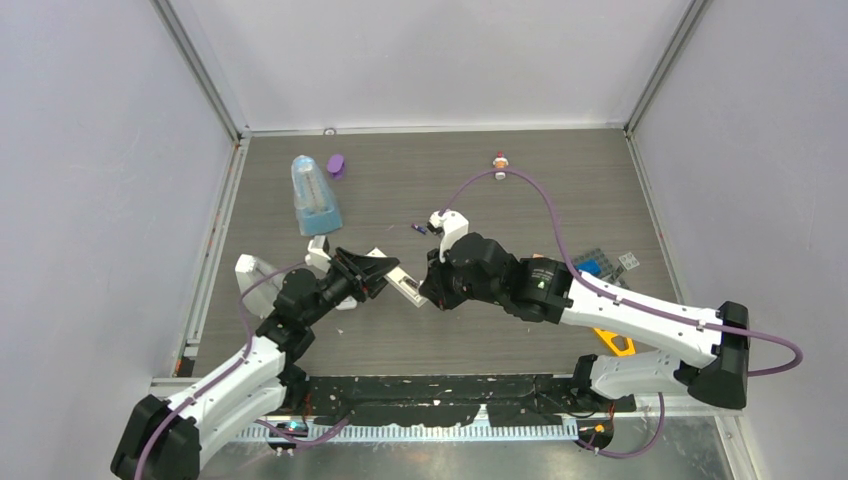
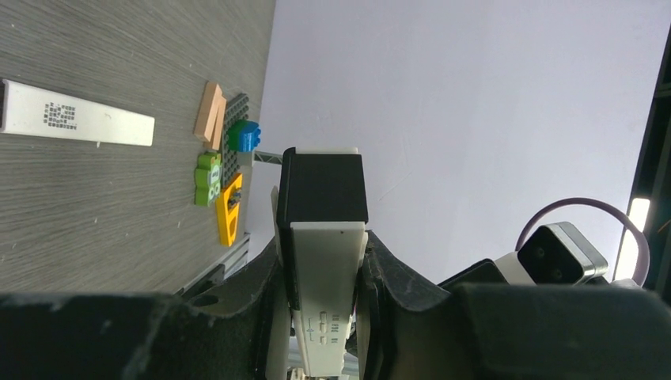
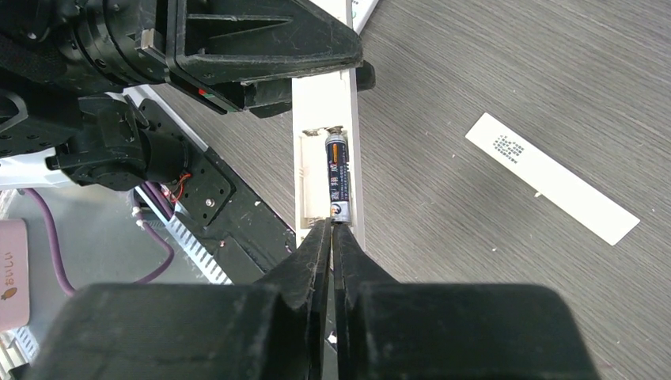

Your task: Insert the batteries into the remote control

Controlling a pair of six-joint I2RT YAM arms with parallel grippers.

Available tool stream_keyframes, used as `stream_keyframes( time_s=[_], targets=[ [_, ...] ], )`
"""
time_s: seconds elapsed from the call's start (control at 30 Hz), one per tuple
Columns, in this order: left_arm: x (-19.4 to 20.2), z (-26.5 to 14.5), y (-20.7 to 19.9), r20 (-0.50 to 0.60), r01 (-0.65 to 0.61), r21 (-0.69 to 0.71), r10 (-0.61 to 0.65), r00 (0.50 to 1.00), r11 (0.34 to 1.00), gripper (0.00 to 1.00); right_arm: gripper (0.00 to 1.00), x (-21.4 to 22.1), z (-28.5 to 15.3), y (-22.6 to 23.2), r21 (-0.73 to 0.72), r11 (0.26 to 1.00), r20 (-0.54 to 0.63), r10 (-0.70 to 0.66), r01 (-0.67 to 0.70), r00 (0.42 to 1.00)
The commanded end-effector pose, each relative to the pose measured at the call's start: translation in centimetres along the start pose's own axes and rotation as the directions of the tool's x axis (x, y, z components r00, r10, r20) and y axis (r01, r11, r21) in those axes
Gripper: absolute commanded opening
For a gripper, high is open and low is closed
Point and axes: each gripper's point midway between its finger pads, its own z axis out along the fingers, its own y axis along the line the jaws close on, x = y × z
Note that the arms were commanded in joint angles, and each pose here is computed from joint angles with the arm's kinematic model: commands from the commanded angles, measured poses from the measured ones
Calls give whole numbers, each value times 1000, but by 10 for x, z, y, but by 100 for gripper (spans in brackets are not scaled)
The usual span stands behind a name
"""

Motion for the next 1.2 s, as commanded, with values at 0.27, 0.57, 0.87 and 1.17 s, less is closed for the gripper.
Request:
stream_keyframes(
  time_s=[0.27, 0.57, 0.87, 1.17],
  targets=[
    [22, -9, -67, -75, -146, 188, 163, 984, 971, 0, 5, -14, 9, 14, -22, 1000, 19, 8, -7, 1000],
    [34, -15, -90, -100, -251, 262, 285, 953, 932, 0, 5, -11, 16, 18, -37, 999, -13, -6, 6, 1000],
    [30, -21, -92, -36, -362, 261, 384, 923, 895, 0, 5, -14, 14, 18, -34, 999, -5, 0, 0, 1000],
    [-10, -30, -69, 136, -622, 10, 616, 776, 783, 0, 16, -43, -22, 22, -93, 995, 144, 35, -22, 989]
  ],
)
